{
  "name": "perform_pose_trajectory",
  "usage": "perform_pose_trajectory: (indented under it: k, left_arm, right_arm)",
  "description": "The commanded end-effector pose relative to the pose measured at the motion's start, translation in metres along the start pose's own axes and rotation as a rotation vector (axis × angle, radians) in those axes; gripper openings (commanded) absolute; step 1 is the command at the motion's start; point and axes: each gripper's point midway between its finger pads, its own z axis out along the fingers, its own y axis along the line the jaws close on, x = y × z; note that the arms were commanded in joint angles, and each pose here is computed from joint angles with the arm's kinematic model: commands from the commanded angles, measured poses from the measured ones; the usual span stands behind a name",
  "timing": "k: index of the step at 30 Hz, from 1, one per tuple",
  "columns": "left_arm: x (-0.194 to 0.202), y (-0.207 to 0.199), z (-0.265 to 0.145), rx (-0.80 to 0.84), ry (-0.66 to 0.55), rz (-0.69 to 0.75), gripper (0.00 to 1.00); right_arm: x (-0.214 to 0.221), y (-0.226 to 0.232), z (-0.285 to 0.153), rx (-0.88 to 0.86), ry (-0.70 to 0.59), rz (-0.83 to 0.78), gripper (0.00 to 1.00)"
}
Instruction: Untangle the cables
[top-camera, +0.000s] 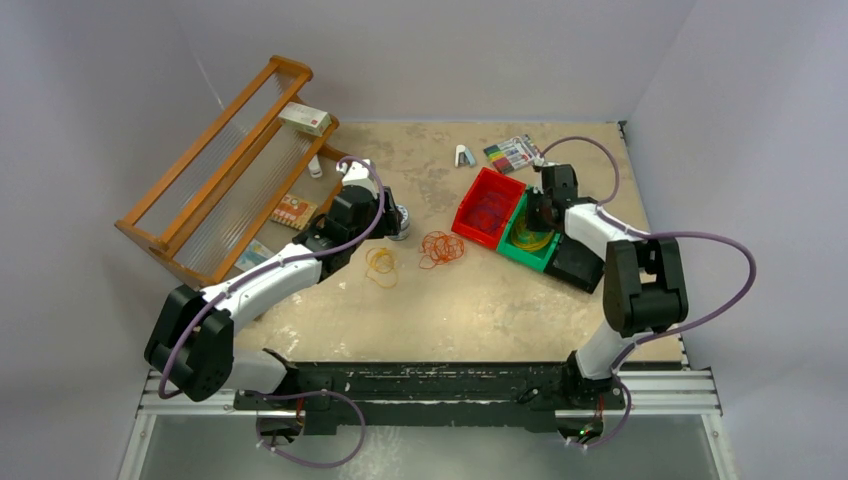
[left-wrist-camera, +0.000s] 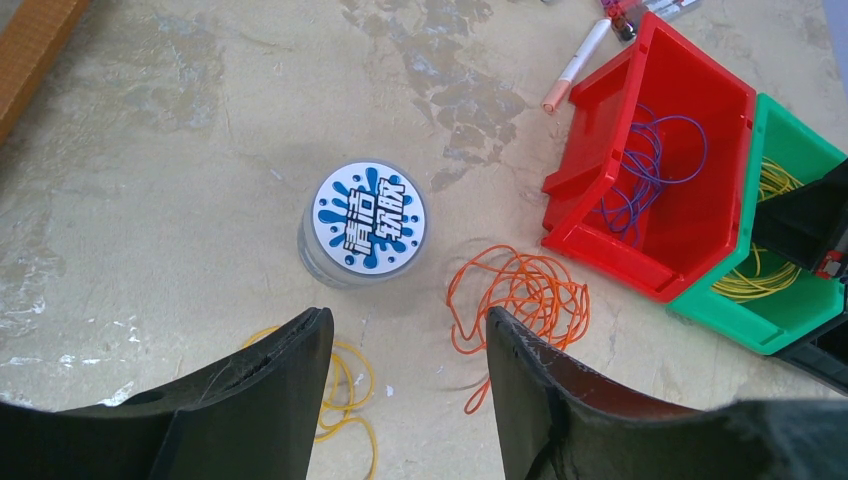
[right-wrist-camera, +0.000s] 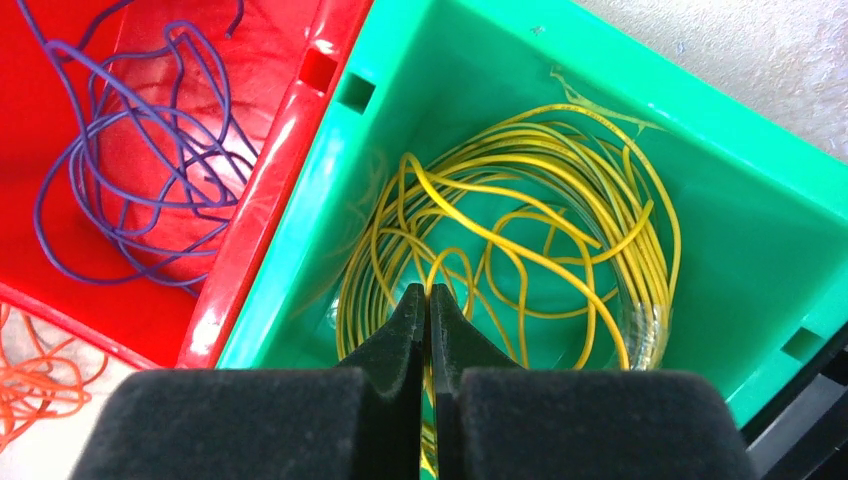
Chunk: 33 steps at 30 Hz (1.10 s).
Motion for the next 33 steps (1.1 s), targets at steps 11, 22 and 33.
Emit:
perform_pose_trajectory:
  k: [11, 22, 33]
  left_arm:
    - [-0.015, 0.0, -0.001, -0.01, -0.056, -0.021, 0.58]
    - [-0.014, 0.001, -0.001, -0.013, -0.053, -0.023, 0.61]
    - [0.005, 0.01, 0.002, -0.034, -0.005, -0.018, 0.61]
  right_arm:
    - [-0.06, 0.014, -0.052, -0.051, -0.226, 0.03, 0.32]
    - [-0.091, 0.009, -0.095, -0.024, -0.368, 0.055, 0.46]
    - [-0.094, 0.042, -0.106, -0.21, -0.372, -0.089, 0.45]
